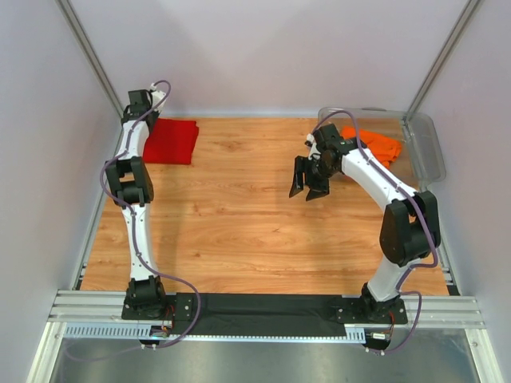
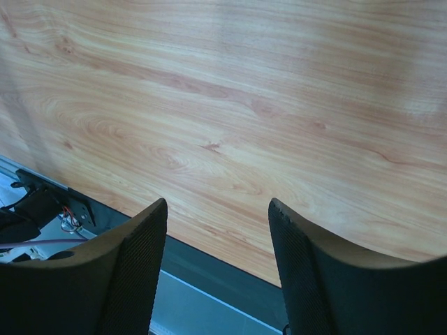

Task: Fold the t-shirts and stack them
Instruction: Neatly place the folded tshirt to the corner

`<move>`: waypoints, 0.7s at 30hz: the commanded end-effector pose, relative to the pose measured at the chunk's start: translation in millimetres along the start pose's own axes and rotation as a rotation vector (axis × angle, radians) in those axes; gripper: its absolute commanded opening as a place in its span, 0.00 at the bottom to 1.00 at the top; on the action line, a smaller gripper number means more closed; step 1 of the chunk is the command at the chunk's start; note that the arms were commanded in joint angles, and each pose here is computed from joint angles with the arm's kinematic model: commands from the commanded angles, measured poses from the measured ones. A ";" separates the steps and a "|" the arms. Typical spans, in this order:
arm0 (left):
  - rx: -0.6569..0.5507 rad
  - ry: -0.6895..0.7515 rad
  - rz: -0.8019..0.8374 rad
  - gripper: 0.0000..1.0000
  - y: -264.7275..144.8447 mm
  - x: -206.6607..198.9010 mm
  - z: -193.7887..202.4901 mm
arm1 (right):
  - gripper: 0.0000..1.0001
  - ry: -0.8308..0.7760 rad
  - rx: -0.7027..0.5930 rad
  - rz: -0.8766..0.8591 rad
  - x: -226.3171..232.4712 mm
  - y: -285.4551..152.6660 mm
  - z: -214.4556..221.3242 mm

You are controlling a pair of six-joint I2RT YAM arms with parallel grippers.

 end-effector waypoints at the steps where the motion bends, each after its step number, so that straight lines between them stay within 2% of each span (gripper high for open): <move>1: -0.139 0.035 -0.177 0.00 -10.8 55.4 -36.7 | 0.61 -0.025 -0.024 -0.010 8.1 -1.0 -11.7; 5: -0.175 0.070 -0.193 0.00 -4.9 60.4 -40.4 | 0.61 -0.024 -0.016 -0.002 7.3 2.5 -14.2; 15: -0.182 0.034 -0.252 0.01 3.7 76.8 -29.6 | 0.60 -0.010 -0.003 -0.007 9.6 11.3 -20.8; 16: -0.154 0.020 -0.293 0.20 4.0 81.4 -24.9 | 0.60 -0.004 -0.003 -0.005 8.1 12.2 -22.5; 18: -0.137 -0.005 -0.366 0.44 -0.9 93.8 -23.6 | 0.60 -0.007 -0.001 0.004 7.0 13.5 -20.8; 19: -0.112 -0.023 -0.417 0.75 -10.6 104.2 -23.4 | 0.60 -0.003 -0.006 0.010 5.9 11.3 -19.2; 20: -0.103 -0.046 -0.435 0.99 -16.3 107.0 -24.4 | 0.61 0.001 -0.010 0.011 5.4 9.1 -18.0; 21: -0.099 -0.068 -0.451 0.99 -24.3 108.1 -29.1 | 0.61 0.009 -0.021 -0.005 8.2 6.8 -17.7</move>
Point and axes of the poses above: each gripper's point midway between its finger pads, its own y axis out along the fingers, its own x axis along the line the jaws close on, z = x × y, the point moved 2 cm from there along -y, back along the fingers, and after that the axes turned 7 degrees about y, right-handed, at the moved point
